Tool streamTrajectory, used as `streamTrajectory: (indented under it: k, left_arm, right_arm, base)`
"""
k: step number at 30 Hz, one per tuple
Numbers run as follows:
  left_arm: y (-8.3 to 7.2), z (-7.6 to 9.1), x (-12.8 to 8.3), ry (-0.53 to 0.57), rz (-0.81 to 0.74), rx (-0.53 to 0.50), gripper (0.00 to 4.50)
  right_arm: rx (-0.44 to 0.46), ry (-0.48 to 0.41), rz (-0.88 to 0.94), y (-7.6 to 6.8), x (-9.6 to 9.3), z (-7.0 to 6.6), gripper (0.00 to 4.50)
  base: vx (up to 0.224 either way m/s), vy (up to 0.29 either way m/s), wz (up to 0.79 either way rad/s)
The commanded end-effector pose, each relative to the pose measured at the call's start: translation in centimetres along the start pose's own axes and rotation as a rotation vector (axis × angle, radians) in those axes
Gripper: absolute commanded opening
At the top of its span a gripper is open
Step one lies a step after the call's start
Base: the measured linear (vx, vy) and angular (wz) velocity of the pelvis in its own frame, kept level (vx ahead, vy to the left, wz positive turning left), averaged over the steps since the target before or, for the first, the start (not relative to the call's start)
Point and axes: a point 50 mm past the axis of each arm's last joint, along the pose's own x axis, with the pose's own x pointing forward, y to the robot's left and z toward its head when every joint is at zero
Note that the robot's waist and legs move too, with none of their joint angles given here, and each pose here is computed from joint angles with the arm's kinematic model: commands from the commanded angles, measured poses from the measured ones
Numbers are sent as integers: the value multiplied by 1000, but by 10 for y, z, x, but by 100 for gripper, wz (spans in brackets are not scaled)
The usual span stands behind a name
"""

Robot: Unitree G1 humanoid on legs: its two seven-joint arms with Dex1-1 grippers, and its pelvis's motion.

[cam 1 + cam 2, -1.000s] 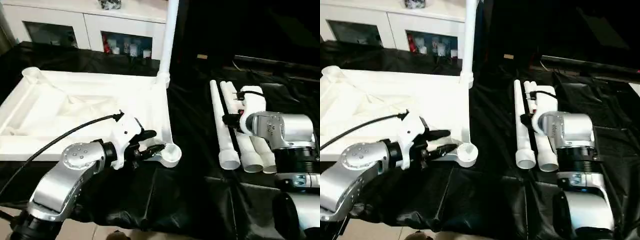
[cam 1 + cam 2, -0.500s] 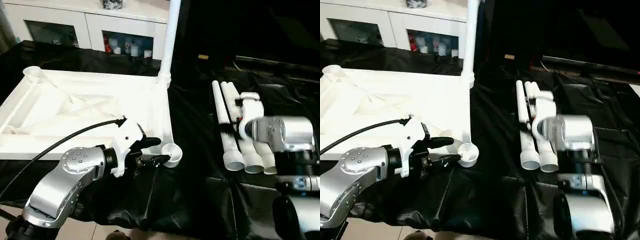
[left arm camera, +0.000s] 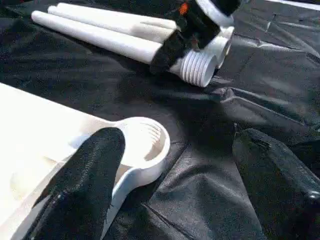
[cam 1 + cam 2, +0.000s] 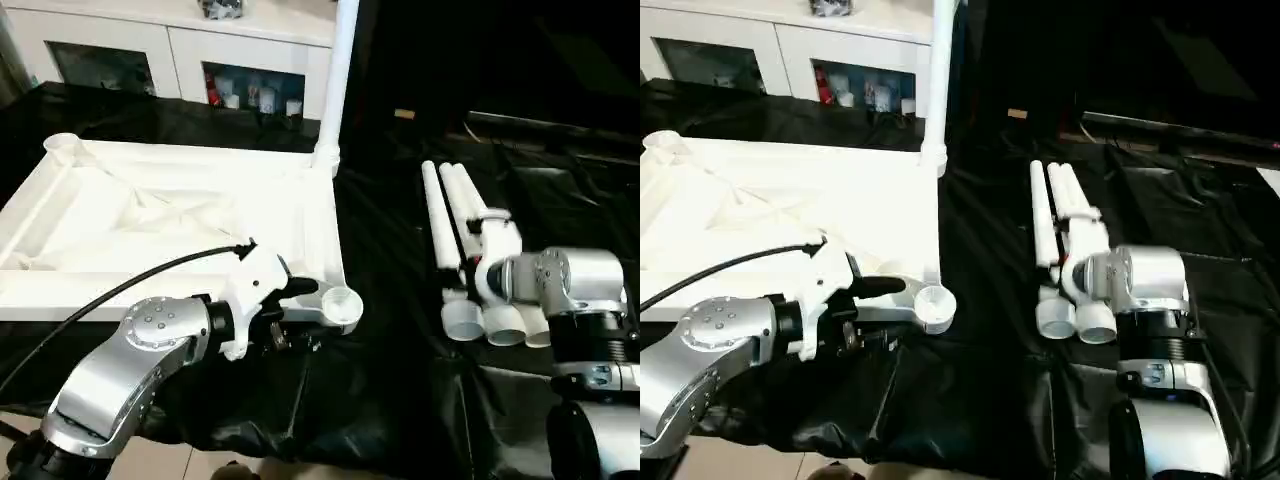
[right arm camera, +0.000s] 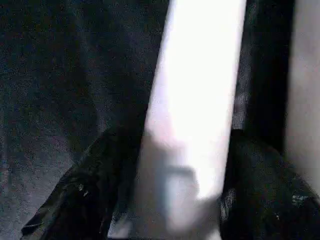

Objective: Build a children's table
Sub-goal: Pick table leg

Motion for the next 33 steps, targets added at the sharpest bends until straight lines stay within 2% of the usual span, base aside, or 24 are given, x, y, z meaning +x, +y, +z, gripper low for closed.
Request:
streamTrajectory:
  k: [1, 2, 5, 9, 14, 17, 21, 24, 25, 28, 29, 31, 33]
  left_arm:
    - [-3, 4, 1, -3, -15, 26, 425]
    - [-2, 5, 2, -6, -13, 30, 442]
    - [0, 6, 4, -7, -1, 44, 450]
    - [1, 7, 4, -8, 5, 51, 450]
    - [5, 8, 3, -14, 32, 66, 450]
    - [9, 10, 1, -26, 57, 64, 450]
    - [21, 17, 1, -62, 129, 61, 450]
    - [35, 27, 7, -96, 214, 39, 450]
    - [36, 28, 7, -101, 221, 35, 450]
    - [54, 45, 18, -213, 343, -98, 450]
    - [54, 46, 19, -221, 345, -112, 450]
    - [57, 57, 30, -284, 334, -225, 450]
    - [56, 64, 36, -324, 311, -286, 450]
  right_arm:
    - [15, 10, 0, -4, 1, -3, 332]
    - [12, 23, 3, -5, 3, -6, 305]
    - [-2, 51, 13, -7, 6, -9, 293]
    - [3, 59, 13, -9, 8, -11, 255]
    - [21, 36, 7, -10, 10, -8, 207]
    - [38, 4, 20, -8, 10, -4, 194]
    - [54, -101, 114, 7, 5, 8, 191]
    - [71, -237, 215, 20, -2, 19, 191]
    - [72, -245, 220, 21, -2, 19, 191]
    - [98, -371, 347, 35, -11, 21, 191]
    - [102, -378, 362, 37, -12, 20, 191]
    - [138, -444, 492, 46, -19, 13, 191]
    - [151, -479, 569, 51, -25, 7, 191]
  base:
    - [0, 0, 0]
    - [0, 0, 0]
    - [0, 0, 0]
    - [0, 0, 0]
    - [0, 0, 0]
    - [0, 0, 0]
    - [0, 0, 0]
    - [0, 0, 0]
    - [0, 0, 0]
    - [0, 0, 0]
    - [0, 0, 0]
    - [0, 0, 0]
    - [0, 0, 0]
